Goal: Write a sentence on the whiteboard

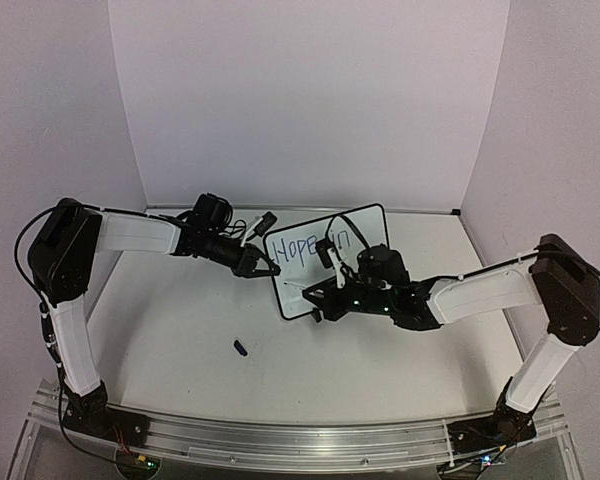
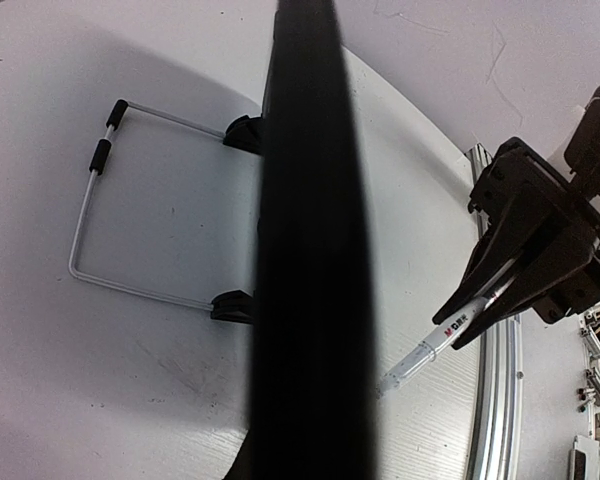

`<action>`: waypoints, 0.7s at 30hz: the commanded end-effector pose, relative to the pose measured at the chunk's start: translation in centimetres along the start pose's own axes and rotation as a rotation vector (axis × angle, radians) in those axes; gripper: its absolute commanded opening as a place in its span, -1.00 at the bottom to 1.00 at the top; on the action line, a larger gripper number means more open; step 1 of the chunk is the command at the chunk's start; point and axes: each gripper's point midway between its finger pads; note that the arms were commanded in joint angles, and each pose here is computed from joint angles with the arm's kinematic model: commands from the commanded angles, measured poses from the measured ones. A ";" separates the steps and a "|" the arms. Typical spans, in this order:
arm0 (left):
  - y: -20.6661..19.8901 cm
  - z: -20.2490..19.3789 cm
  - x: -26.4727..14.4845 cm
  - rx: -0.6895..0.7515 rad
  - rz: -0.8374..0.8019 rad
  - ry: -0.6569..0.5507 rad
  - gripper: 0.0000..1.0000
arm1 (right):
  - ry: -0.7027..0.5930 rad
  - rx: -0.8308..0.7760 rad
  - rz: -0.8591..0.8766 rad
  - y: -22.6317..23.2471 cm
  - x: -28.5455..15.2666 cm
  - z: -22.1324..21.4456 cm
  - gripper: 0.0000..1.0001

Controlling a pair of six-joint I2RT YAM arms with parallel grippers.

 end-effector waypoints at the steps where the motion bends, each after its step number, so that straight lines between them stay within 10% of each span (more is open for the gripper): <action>1: -0.7 -0.4 0.7 -0.013 -0.017 0.037 -1.00 | -0.066 0.003 -0.020 0.0 0.9 2.0 -1.00; 21: -0.8 -0.1 0.6 -0.004 -0.015 0.033 -1.00 | -0.056 0.011 -0.086 -1.5 2.2 1.1 -1.00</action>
Point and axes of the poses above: each gripper's point midway between its finger pads, its own x axis out along the fingers, its own y axis along the line the jaws close on, z = x × y
